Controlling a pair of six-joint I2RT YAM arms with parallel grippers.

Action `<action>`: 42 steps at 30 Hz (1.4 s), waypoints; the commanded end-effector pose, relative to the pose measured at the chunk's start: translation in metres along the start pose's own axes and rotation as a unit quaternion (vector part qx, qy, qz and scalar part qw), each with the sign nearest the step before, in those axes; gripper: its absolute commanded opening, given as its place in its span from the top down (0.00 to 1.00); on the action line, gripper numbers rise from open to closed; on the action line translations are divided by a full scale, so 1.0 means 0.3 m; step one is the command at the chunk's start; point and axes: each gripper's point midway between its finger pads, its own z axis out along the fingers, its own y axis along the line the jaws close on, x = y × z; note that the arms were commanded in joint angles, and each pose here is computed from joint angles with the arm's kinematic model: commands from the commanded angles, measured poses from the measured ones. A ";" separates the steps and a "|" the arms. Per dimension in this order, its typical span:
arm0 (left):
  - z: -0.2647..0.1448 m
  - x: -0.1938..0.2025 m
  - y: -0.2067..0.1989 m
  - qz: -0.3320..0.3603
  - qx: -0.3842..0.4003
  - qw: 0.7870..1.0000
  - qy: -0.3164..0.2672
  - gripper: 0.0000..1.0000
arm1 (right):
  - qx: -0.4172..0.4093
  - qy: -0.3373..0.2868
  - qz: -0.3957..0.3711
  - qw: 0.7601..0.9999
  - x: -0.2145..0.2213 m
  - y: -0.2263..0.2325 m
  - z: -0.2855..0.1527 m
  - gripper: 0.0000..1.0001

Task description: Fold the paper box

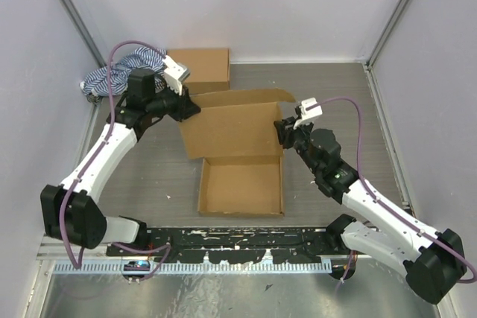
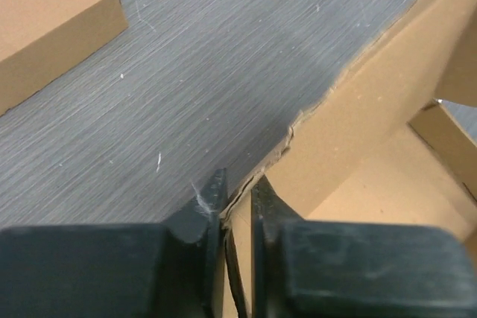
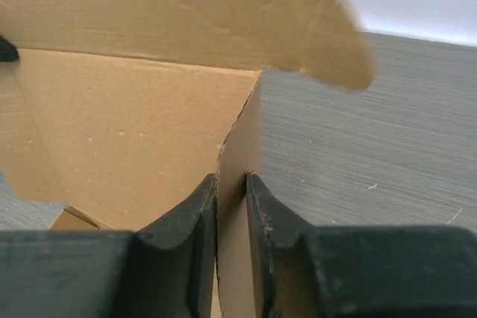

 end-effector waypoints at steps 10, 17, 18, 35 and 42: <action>-0.159 -0.220 -0.149 0.086 0.039 0.983 -0.155 1.00 | 0.057 0.135 -0.014 0.989 -0.113 0.005 0.093 0.57; -0.210 -0.269 -0.192 0.142 0.046 0.975 -0.162 1.00 | 0.096 0.124 0.003 0.988 -0.163 -0.030 0.080 0.51; -0.218 -0.277 -0.201 0.151 0.052 0.975 -0.156 1.00 | 0.098 0.128 0.001 0.987 -0.173 -0.032 0.079 0.51; -0.161 -0.154 -0.195 0.114 0.129 0.983 0.071 1.00 | 0.097 0.146 -0.010 0.984 -0.299 -0.048 0.038 0.42; -0.078 -0.095 -0.172 0.136 0.123 0.978 0.102 1.00 | 0.101 0.161 -0.019 0.982 -0.290 -0.061 0.023 0.35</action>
